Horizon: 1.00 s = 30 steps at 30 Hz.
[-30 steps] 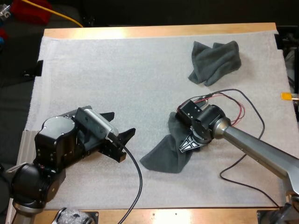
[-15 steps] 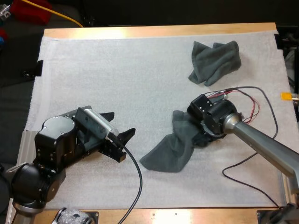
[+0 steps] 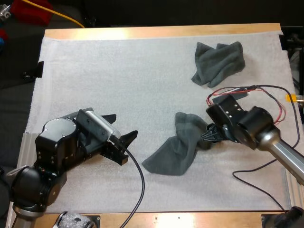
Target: Pick towel from pile, fold and stack
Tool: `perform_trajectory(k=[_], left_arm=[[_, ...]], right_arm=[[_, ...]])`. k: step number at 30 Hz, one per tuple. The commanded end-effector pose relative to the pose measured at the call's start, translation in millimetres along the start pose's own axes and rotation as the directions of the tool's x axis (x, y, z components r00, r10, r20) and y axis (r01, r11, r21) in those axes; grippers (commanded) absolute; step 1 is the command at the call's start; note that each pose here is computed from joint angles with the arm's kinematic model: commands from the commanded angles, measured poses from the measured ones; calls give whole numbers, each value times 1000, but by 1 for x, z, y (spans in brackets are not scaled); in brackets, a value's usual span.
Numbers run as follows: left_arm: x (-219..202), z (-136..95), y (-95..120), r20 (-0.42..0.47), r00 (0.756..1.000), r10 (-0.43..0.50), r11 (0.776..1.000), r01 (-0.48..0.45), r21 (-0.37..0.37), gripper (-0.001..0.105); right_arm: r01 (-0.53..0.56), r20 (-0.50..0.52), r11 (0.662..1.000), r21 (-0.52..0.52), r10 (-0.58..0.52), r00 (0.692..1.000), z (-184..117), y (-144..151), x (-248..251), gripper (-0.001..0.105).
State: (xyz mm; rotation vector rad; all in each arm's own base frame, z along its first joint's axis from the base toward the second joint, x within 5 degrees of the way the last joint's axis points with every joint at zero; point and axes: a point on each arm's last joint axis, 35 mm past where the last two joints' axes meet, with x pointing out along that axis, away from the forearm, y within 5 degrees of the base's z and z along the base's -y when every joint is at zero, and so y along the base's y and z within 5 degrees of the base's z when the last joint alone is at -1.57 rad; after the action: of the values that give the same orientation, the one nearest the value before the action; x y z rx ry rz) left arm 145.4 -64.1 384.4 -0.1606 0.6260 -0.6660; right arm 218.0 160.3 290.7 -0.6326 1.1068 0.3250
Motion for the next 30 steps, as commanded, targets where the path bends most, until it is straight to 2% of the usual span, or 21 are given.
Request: perform_trajectory(k=[1, 6, 10, 16, 21, 28, 30], left_arm=[[-1, 2, -2, 8, 1000, -3, 1000, 3, -2, 68], [-1, 2, -2, 6, 1000, -2, 1000, 2, -3, 68], [-1, 2, -2, 4, 1000, -2, 1000, 2, -4, 68], [-1, -3, -1, -36, 999, 4, 1000, -5, -18, 68], [-1, -6, 0, -63, 998, 8, 1000, -9, -28, 68], [-1, -6, 0, -65, 998, 8, 1000, -10, -25, 68], [-1, -6, 0, -65, 998, 8, 1000, -10, -25, 68]], right_arm=[[-16, 10, 1000, 5, 16, 1000, -4, 0, -7, 70], [-65, 73, 997, 34, 62, 995, -9, 6, -27, 70], [-102, 78, 992, 77, 96, 992, -12, 10, -32, 70], [-99, 74, 974, 204, 85, 994, -14, 6, -27, 70], [-108, 31, 941, 321, 104, 994, -23, -1, -5, 70], [-170, 6, 894, 414, 185, 983, -39, -6, 26, 70], [-212, 28, 860, 464, 225, 974, -43, -7, 39, 70]])
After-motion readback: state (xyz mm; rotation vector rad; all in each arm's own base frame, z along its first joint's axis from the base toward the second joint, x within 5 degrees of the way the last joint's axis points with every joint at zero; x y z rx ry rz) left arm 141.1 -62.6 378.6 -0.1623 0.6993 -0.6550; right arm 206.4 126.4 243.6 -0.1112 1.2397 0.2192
